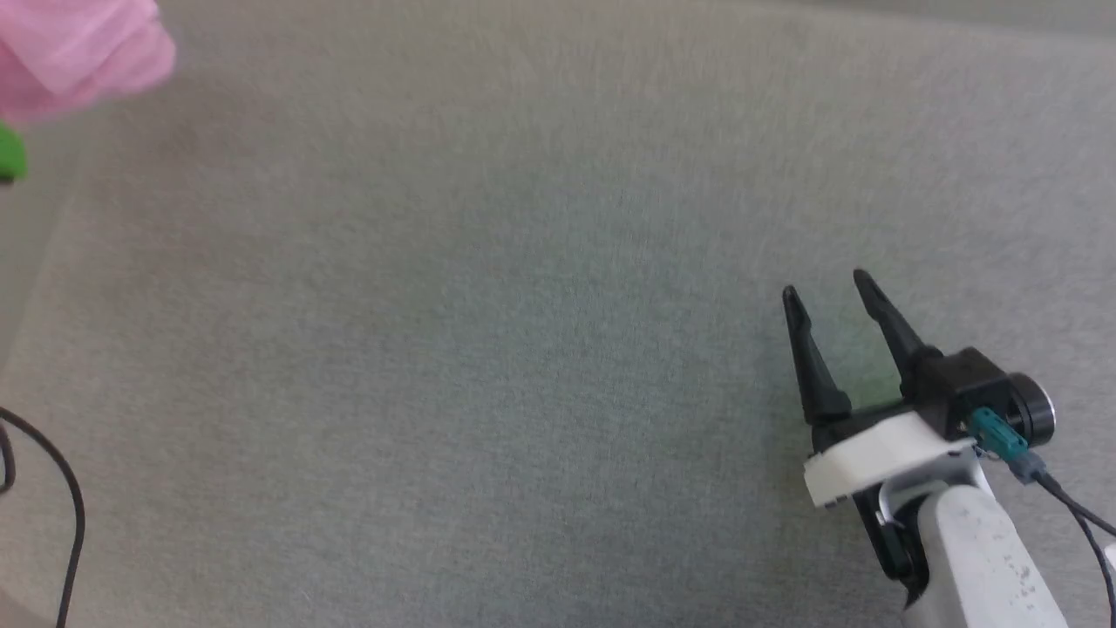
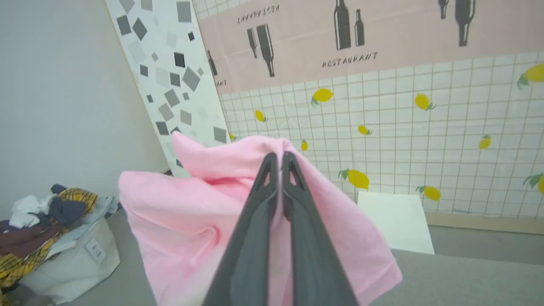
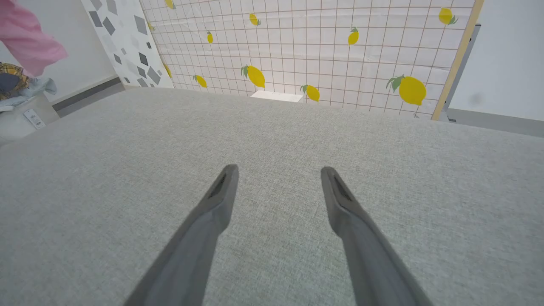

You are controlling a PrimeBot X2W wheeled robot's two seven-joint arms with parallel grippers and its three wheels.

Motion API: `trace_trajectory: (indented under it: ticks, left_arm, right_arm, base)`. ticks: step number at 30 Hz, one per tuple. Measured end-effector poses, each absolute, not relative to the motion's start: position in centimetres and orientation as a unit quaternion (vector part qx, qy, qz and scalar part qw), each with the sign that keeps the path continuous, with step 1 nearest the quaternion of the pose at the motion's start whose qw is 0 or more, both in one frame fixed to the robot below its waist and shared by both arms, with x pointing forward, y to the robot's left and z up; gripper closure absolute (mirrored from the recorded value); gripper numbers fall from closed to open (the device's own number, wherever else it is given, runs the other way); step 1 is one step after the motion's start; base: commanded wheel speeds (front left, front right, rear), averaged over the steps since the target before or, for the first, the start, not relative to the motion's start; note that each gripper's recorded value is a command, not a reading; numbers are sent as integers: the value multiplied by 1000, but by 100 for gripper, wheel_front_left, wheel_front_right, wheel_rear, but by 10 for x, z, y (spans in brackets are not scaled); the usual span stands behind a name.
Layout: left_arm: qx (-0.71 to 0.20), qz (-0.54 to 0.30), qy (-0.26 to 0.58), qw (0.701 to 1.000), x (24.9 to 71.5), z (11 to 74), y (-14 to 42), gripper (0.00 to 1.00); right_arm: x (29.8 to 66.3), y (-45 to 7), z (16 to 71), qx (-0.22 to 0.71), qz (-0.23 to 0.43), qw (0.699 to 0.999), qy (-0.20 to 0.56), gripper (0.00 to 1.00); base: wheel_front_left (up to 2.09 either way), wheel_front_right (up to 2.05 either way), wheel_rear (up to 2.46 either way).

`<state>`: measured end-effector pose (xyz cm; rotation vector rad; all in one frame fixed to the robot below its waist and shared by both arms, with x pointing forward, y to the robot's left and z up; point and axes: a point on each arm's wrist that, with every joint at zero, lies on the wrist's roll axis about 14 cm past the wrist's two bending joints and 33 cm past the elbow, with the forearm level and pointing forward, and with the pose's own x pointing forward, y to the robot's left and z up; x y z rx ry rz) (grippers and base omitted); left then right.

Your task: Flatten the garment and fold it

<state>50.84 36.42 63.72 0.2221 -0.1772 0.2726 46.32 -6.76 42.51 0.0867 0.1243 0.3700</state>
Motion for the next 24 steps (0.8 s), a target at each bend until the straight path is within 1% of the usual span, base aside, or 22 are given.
trace_trajectory:
  ticks: [3, 5, 9, 12, 15, 18, 21, 24]
  left_arm:
    - [120, 93, -179, 972, 499, 701, 333, 100]
    - [124, 67, -221, 965, 492, 730, 310, 100]
    - [113, -1, -282, 953, 480, 773, 257, 100]
    - [95, -60, -307, 945, 478, 789, 210, 100]
    - [64, -128, -314, 938, 479, 793, 155, 100]
    - [34, -189, -304, 933, 481, 788, 108, 100]
    - [5, -249, -282, 927, 482, 775, 61, 100]
    - [-19, -302, -236, 923, 483, 743, 18, 100]
  right_arm:
    - [455, -74, 448, 42, 175, 983, 38, 0]
    - [450, -80, 461, 42, 169, 984, 25, 0]
    - [439, -92, 485, 41, 154, 987, -1, 0]
    - [430, -107, 496, 39, 135, 990, -15, 0]
    - [420, -129, 503, 35, 106, 994, -23, 0]
    - [410, -151, 509, 30, 76, 996, -29, 0]
    - [399, -174, 514, 27, 44, 998, -34, 0]
    - [390, -194, 518, 25, 15, 999, -40, 0]
  base:
    - [0, 0, 0]
    - [0, 0, 0]
    - [0, 0, 0]
    - [0, 0, 0]
    - [0, 0, 0]
    - [0, 0, 0]
    - [0, 0, 0]
    - [0, 0, 0]
